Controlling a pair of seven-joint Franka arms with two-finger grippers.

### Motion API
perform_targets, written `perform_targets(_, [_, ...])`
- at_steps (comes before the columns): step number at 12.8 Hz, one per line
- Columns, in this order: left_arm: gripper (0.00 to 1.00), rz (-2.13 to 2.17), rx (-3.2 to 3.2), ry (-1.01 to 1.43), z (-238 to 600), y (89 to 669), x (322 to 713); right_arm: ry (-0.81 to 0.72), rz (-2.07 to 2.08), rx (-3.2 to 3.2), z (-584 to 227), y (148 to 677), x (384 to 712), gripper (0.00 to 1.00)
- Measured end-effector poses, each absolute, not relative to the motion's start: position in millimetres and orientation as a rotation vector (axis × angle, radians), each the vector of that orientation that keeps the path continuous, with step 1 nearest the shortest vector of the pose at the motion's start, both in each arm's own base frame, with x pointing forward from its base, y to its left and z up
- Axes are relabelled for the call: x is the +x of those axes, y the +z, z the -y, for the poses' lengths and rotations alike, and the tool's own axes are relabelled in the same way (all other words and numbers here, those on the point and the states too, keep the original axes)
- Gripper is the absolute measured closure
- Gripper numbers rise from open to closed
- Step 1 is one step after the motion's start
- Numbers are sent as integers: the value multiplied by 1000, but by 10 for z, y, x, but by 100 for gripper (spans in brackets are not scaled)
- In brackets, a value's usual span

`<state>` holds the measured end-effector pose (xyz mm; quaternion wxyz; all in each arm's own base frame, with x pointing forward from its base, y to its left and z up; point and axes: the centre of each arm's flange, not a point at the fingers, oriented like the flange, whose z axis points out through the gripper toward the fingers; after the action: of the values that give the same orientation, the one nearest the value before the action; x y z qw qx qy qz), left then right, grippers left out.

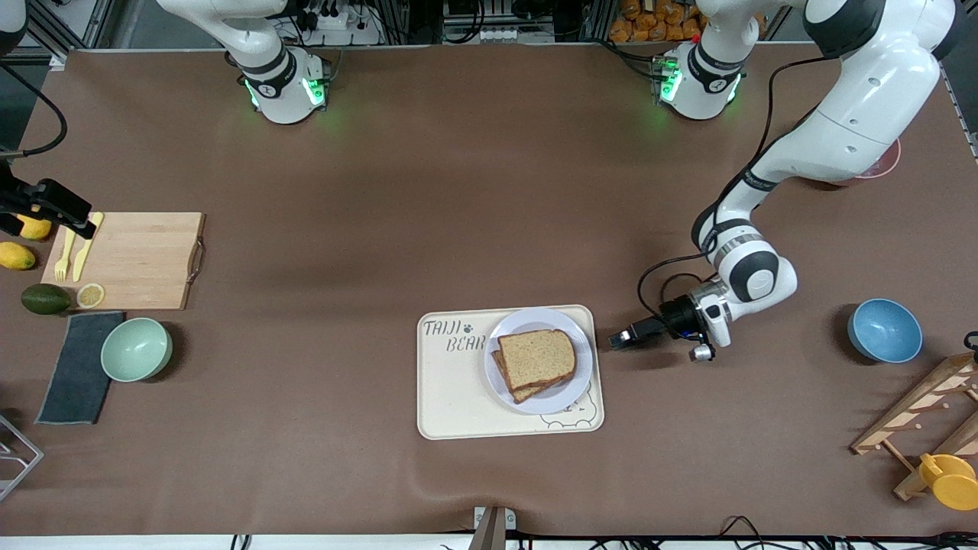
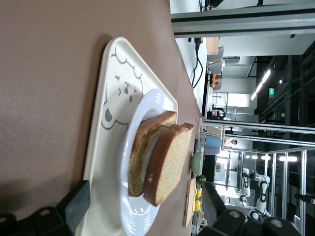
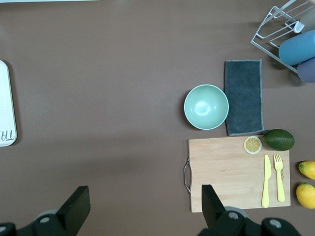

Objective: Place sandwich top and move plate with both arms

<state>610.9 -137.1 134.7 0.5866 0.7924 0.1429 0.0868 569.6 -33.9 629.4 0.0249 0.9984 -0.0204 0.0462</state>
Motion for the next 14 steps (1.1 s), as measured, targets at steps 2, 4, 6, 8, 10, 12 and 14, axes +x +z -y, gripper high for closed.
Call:
perform_targets(2, [0, -328, 1865, 176, 1357, 1534, 6157, 140, 62, 3088, 337, 6285, 5700, 0])
perform_targets(4, [0, -300, 1915, 121, 1349, 1689, 6195, 136, 58, 3089, 321, 6279, 5701, 0])
perform_targets(6, [0, -289, 1953, 91, 1303, 1818, 6268, 127, 53, 3090, 300, 6273, 5697, 0])
perform_targets(8, [0, -278, 1995, 65, 1258, 1936, 6371, 124, 53, 3095, 294, 6262, 5700, 0])
perform_targets(10, [0, -262, 2059, 32, 1218, 2065, 6490, 123, 57, 3122, 271, 6251, 5705, 0])
perform_targets(12, [0, -256, 2126, 10, 1169, 2202, 6609, 122, 59, 3131, 268, 6248, 5706, 0])
perform_targets(14, [0, -245, 2199, -6, 1138, 2350, 6713, 119, 62, 3132, 274, 6246, 5704, 0])
